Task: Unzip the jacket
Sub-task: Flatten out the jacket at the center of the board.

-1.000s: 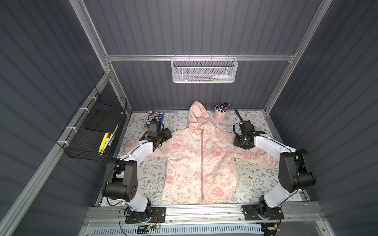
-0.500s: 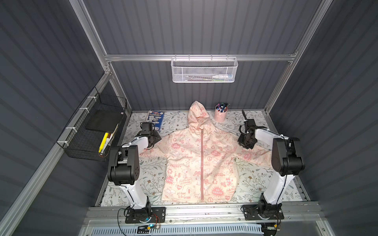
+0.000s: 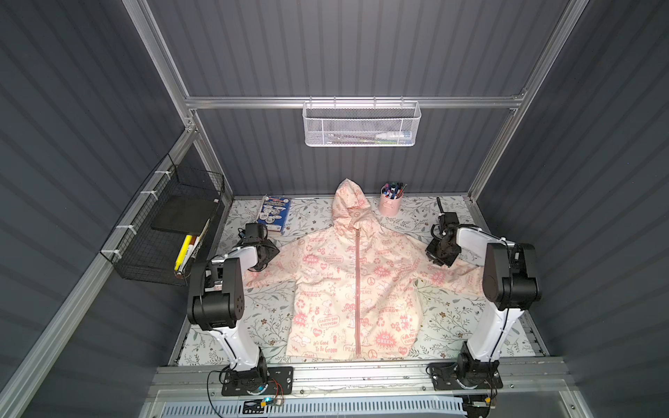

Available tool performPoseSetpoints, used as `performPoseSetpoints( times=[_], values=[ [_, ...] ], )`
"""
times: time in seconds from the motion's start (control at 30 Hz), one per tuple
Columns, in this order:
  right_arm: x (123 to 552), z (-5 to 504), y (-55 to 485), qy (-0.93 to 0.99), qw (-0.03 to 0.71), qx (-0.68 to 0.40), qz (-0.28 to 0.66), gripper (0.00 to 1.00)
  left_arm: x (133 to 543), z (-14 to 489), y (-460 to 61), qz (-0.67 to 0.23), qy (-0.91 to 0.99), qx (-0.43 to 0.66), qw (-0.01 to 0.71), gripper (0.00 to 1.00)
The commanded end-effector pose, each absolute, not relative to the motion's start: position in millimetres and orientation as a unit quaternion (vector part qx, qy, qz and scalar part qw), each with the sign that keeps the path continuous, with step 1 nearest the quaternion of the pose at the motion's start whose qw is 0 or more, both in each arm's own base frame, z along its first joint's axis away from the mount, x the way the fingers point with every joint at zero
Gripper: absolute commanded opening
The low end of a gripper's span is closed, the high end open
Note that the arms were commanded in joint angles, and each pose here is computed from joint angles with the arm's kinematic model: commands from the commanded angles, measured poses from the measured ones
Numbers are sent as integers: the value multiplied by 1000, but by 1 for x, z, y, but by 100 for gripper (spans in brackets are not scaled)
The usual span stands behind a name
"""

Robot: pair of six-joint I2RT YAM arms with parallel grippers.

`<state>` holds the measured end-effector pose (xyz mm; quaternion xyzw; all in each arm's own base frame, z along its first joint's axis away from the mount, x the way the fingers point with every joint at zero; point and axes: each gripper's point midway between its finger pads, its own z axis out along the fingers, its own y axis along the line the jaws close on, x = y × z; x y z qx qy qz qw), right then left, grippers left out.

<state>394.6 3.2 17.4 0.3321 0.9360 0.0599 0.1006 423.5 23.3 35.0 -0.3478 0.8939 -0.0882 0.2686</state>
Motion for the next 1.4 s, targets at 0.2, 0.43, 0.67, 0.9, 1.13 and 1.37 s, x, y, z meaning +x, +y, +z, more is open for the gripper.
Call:
performPoseSetpoints(
  times=[0.2, 0.43, 0.67, 0.9, 1.13, 1.37],
  values=[
    [359, 5, -30, 915, 68, 397, 35, 17, 371, -1, 8, -135, 877, -418, 193, 66],
    [336, 10, -70, 889, 80, 451, 20, 14, 364, 8, 8, -135, 879, -406, 208, 65],
    [356, 42, -62, 911, 160, 376, 54, 14, 391, 58, 19, -116, 886, -348, 285, 68],
    [366, 52, -16, 934, 167, 300, 101, 14, 432, 92, -45, -205, 900, -179, 341, 67],
    [346, 28, -44, 928, 112, 355, 19, 13, 446, 65, -72, -213, 915, -152, 306, 61],
    [325, 19, -70, 910, 88, 406, -12, 15, 436, 31, -67, -199, 927, -179, 264, 58]
  ],
)
